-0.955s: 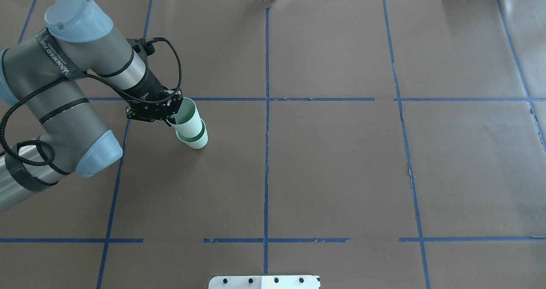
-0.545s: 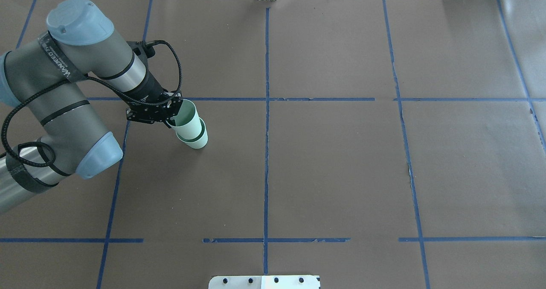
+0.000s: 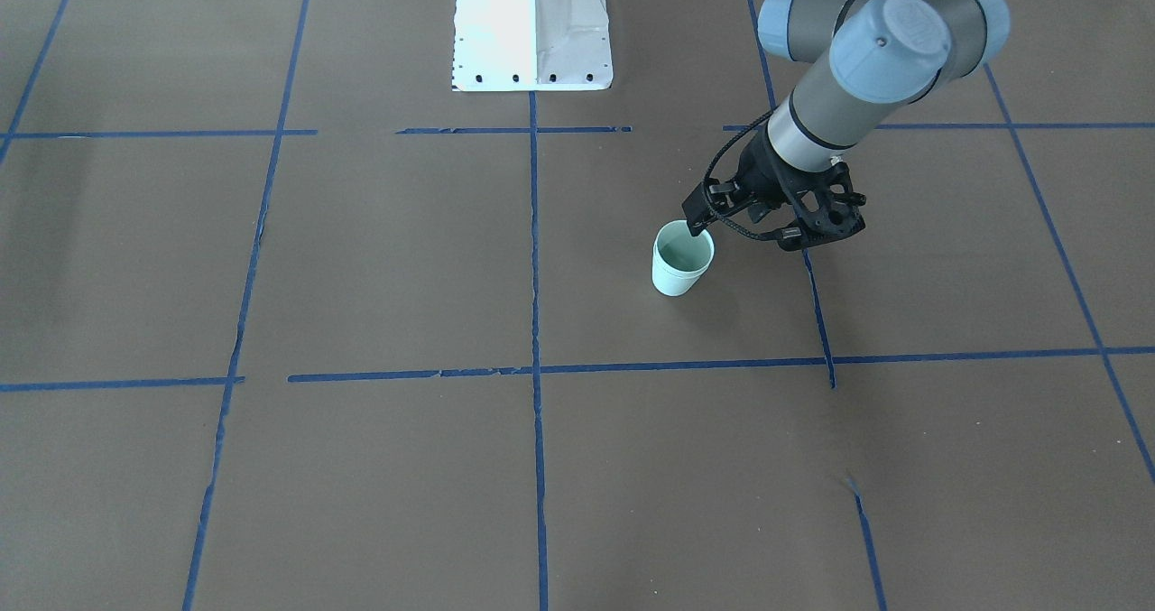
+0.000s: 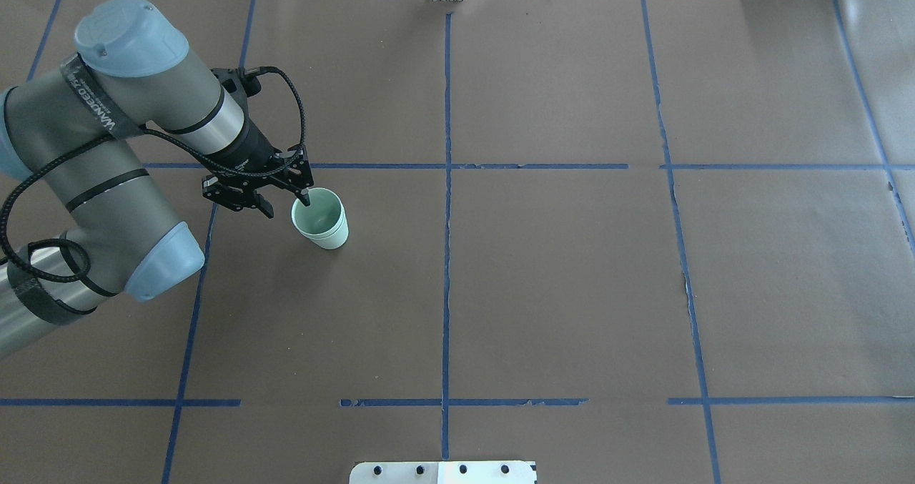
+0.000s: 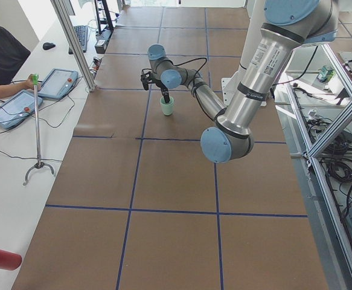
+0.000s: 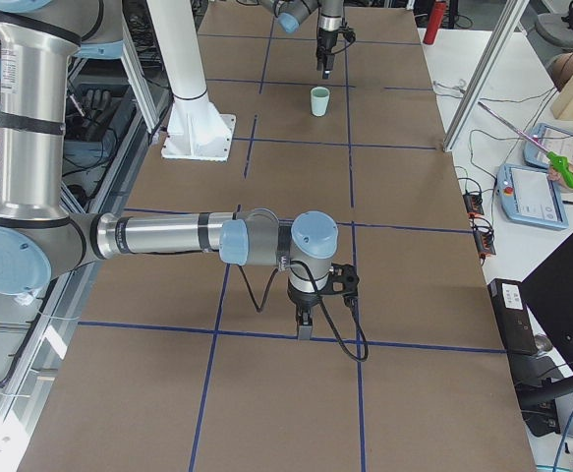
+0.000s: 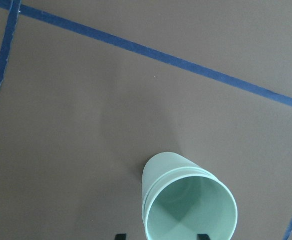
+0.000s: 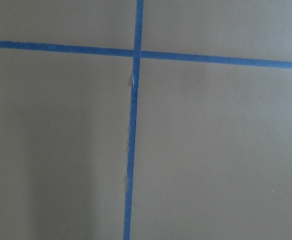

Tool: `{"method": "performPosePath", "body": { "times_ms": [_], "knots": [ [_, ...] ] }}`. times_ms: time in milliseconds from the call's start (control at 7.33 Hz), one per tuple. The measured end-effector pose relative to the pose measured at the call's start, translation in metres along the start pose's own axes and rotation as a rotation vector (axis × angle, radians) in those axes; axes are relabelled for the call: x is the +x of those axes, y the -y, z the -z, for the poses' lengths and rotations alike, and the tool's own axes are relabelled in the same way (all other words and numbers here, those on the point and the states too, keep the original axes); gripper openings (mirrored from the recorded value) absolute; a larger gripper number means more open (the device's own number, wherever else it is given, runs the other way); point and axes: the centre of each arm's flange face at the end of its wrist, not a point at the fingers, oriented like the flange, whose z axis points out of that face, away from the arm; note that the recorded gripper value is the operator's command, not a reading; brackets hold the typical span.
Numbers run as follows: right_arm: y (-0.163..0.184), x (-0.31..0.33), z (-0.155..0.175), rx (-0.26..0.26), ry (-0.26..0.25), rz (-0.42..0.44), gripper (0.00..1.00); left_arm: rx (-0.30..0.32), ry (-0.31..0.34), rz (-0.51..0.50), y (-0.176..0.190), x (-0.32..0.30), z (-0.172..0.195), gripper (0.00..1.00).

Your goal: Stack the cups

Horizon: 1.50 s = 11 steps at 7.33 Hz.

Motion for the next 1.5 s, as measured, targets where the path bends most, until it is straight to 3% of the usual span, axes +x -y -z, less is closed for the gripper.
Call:
{"method": "performPosePath", "body": {
  "times_ms": [273, 545, 955, 1091, 1500],
  "knots": [
    [0.0, 0.0, 0.0, 0.0, 0.0, 0.0, 1.0, 0.092, -0.028, -0.097, 0.021, -0.039, 0.059, 1.0],
    [0.0, 0.0, 0.0, 0.0, 0.0, 0.0, 1.0, 0.151, 0.025, -0.231, 0.051, -0.11, 0.088, 1.0],
    [0.0, 0.0, 0.0, -0.001, 0.0, -0.001, 1.0, 0.155, 0.153, -0.492, 0.088, -0.242, 0.11, 1.0],
    [0.0, 0.0, 0.0, 0.0, 0.0, 0.0, 1.0, 0.147, 0.186, -0.537, 0.095, -0.284, 0.116, 1.0],
    [0.0, 0.0, 0.0, 0.0, 0.0, 0.0, 1.0, 0.116, 0.259, -0.506, 0.137, -0.409, 0.129, 1.0]
  ]
}}
